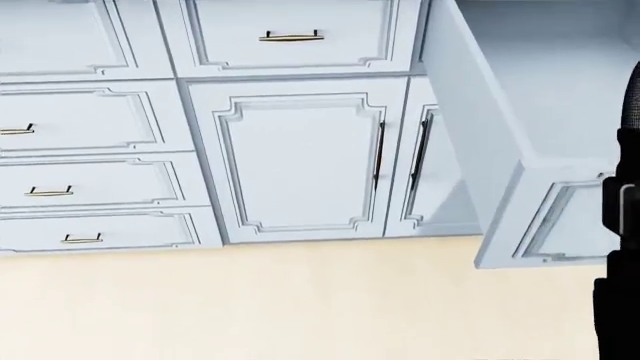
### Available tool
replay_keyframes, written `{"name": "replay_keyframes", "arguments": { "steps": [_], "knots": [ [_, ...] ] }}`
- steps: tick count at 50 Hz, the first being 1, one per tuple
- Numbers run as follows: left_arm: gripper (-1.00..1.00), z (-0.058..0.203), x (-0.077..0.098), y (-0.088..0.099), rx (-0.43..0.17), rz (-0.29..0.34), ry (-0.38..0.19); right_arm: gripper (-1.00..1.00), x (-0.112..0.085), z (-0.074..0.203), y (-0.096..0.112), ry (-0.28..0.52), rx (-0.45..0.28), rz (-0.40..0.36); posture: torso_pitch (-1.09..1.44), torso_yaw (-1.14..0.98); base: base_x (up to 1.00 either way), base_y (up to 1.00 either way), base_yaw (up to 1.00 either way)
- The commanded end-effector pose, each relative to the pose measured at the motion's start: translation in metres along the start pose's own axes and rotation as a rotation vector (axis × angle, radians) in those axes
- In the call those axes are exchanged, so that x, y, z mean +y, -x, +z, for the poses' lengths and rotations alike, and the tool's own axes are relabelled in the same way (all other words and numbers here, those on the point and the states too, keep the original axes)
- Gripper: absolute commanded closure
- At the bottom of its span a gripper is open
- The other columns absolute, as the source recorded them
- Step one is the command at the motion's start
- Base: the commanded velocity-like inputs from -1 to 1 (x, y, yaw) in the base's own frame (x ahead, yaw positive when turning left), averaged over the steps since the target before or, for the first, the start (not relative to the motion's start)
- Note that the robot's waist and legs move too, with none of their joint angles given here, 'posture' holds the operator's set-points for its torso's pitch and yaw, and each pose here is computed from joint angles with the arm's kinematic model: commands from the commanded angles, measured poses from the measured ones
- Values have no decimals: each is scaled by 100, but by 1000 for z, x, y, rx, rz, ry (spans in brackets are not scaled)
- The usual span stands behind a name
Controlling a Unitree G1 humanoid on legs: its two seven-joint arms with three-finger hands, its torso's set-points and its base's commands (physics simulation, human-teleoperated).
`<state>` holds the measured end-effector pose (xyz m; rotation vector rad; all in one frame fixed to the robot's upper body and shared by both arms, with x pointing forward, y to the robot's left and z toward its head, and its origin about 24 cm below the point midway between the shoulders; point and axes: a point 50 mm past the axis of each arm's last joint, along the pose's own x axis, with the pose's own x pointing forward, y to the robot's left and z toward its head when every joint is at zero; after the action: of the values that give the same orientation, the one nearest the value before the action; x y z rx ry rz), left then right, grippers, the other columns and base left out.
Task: Close the right drawer.
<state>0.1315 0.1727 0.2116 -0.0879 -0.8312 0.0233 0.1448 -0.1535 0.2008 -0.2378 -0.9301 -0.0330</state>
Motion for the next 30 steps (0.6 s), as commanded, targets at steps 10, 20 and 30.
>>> {"name": "replay_keyframes", "arguments": {
  "steps": [10, 20, 30],
  "knots": [
    [-100, 10, -3, -2, -61, -18, 1, -100, 1, 7, 1, 4, -49, -2, 0, 0, 0, 0, -27],
    [-100, 10, -3, -1, -62, -19, 4, -100, 4, 8, 3, -2, -51, 7, 0, 0, 0, 0, -34],
    [-100, 10, -3, -1, -61, -19, 6, -100, 5, 8, 4, -3, -49, 12, 0, 0, 0, 0, -47]
  ]
}}
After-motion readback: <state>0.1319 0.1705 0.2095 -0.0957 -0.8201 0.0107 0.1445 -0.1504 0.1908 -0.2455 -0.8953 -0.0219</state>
